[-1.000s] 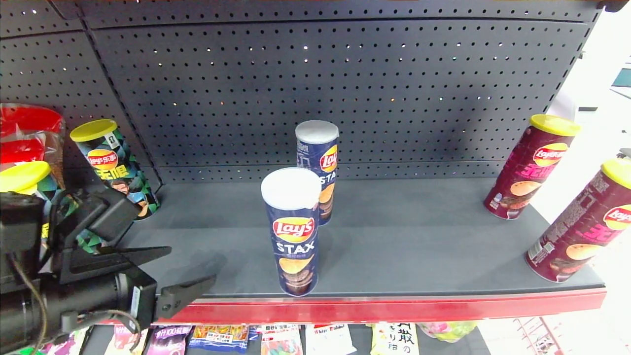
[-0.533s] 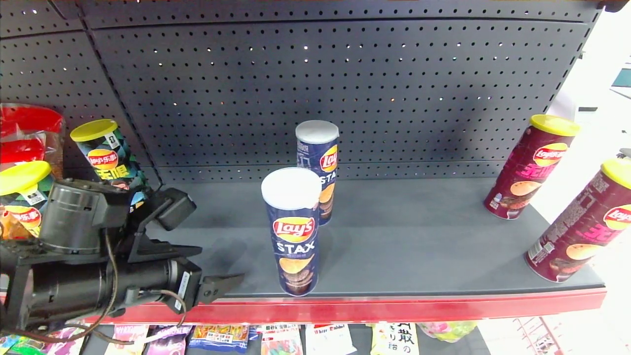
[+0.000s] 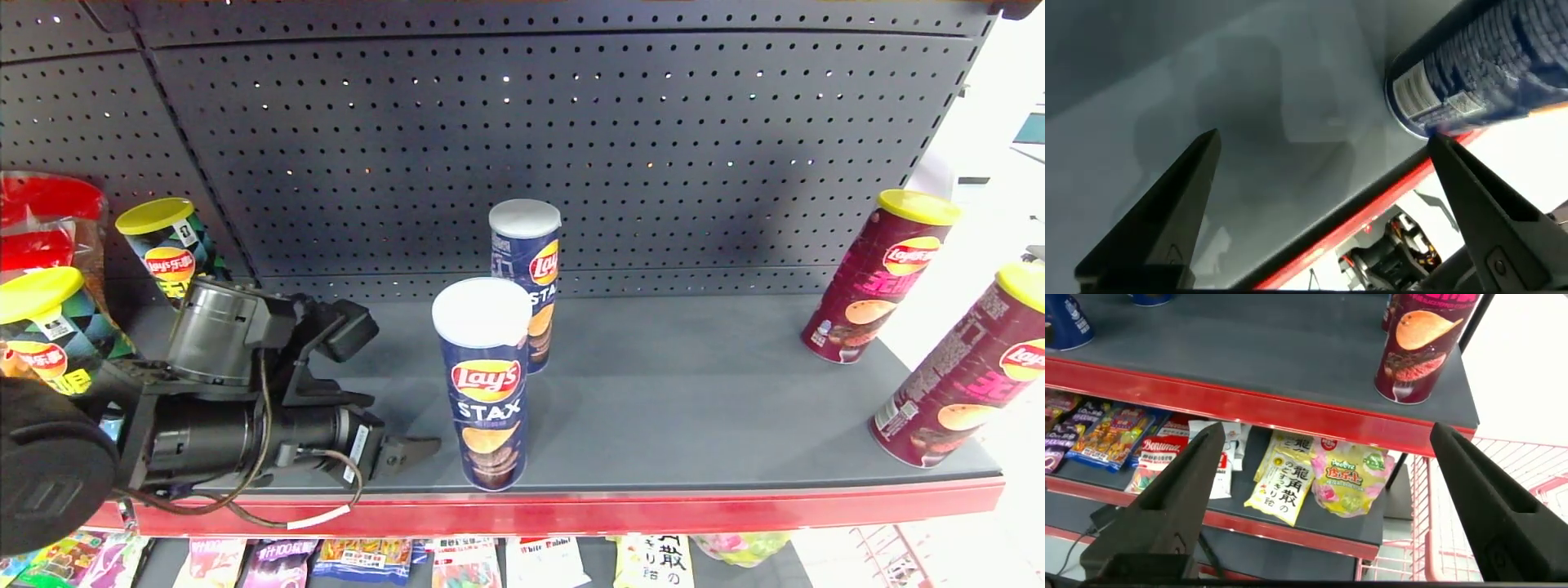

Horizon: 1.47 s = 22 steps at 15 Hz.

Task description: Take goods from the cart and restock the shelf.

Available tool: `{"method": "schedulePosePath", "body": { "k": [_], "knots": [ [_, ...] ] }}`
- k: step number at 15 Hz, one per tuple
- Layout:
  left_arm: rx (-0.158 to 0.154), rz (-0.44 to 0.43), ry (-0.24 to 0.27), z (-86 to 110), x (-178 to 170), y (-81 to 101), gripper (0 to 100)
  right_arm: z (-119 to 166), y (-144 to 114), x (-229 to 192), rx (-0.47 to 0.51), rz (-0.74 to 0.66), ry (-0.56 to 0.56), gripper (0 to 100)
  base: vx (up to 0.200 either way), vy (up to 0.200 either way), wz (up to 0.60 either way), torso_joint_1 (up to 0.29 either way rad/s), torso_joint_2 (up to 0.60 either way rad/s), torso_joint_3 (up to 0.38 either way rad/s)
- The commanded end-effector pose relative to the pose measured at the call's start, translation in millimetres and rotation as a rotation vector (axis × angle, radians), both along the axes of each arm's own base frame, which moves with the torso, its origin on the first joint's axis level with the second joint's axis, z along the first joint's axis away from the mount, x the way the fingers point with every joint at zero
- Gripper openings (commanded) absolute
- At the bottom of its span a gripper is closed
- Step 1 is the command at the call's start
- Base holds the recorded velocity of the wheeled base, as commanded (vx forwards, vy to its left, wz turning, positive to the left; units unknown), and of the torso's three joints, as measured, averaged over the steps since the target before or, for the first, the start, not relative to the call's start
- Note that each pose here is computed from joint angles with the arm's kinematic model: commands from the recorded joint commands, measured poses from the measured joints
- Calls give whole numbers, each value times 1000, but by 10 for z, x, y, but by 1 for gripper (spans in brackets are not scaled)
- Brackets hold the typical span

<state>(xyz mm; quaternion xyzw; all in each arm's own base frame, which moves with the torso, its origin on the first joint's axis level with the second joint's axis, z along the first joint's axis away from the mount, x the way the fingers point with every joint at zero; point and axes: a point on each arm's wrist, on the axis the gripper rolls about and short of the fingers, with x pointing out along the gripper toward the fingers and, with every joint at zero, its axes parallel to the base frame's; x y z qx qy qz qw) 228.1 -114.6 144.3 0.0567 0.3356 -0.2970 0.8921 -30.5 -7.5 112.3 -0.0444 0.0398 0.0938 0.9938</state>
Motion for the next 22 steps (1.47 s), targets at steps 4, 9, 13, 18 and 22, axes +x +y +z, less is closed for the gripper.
{"method": "schedulePosePath", "body": {
  "k": [4,9,13,18,22],
  "knots": [
    [17,-19,6,-59,206,-123,100,2,1,7,0,-1,8,100,0,0,0,0,0,0],
    [19,-32,-1,-63,294,-197,100,-4,1,8,-1,-1,11,100,0,0,0,0,0,0],
    [12,-33,-17,-36,393,-251,100,-4,1,8,-1,-2,11,100,0,0,0,0,0,0],
    [12,-40,-15,-38,370,-270,100,-4,1,8,1,-1,11,100,0,0,0,0,0,0],
    [18,-29,-25,-22,374,-264,100,-2,1,9,2,-3,10,100,0,0,0,0,0,0]
  ]
}}
